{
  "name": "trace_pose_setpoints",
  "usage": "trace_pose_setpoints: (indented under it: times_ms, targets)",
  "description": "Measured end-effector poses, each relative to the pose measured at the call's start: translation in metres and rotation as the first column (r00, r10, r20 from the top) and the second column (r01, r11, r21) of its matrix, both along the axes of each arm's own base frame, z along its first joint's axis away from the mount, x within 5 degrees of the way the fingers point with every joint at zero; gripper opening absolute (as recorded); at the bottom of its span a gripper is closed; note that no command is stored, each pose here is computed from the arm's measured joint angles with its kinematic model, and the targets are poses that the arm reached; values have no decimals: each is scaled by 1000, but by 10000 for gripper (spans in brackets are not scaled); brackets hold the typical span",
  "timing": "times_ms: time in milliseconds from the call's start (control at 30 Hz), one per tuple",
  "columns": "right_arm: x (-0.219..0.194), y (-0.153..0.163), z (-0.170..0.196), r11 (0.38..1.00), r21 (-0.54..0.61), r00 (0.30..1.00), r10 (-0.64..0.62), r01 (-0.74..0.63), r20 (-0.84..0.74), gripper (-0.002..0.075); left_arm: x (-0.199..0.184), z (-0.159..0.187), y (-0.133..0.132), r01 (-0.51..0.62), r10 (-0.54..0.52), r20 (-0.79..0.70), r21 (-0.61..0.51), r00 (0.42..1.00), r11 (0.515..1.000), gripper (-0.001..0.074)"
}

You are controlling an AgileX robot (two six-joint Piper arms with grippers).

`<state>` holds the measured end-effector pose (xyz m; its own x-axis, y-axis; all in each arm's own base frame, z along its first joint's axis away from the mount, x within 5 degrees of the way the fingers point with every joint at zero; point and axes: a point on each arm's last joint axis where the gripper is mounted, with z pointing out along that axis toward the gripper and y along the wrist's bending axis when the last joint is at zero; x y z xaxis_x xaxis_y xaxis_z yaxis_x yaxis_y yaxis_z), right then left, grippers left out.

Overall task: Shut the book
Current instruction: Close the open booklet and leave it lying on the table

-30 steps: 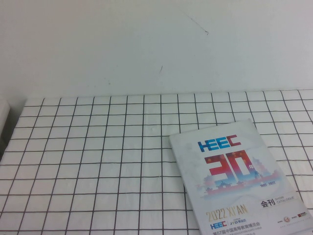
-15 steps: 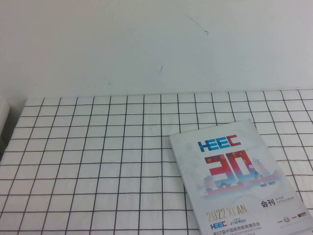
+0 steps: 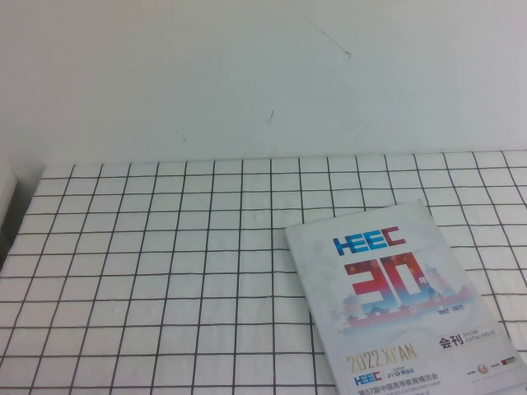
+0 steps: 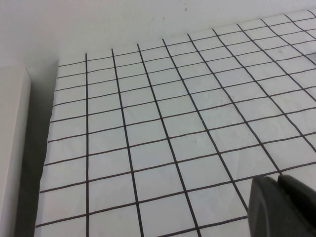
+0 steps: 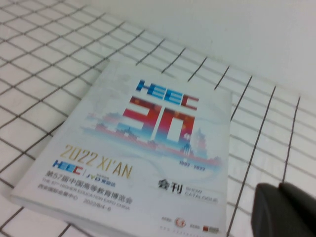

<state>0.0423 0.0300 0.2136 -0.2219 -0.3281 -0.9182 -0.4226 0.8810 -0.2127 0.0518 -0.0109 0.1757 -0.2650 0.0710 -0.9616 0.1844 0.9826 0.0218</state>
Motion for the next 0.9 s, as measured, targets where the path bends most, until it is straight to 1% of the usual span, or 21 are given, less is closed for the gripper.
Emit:
trace_pose_setpoints:
  times_ms: [133,400,500,633,733,900]
  targets:
    - [-2,-3,0,999,8,995,-37,36,94,-3,0,0,0,0,0,2,0,1000,1000,-4]
    - [9,-13,-14,986,41,966,-165,160,197,-3,0,0,0,0,0,0,0,1000,1000,-4]
    - [11,-16,-17,981,49,956,-194,188,220,-3,0,0,0,0,0,1,0,1000,1000,-4]
    - [12,-17,-25,978,55,956,-208,200,209,-3,0,0,0,0,0,1,0,1000,1000,-4]
    - [13,-17,-28,971,100,956,-231,215,179,-3,0,0,0,0,0,1,0,1000,1000,-4]
    - [11,-22,-38,952,101,954,-295,288,57,-3,0,0,0,0,0,1,0,1000,1000,-4]
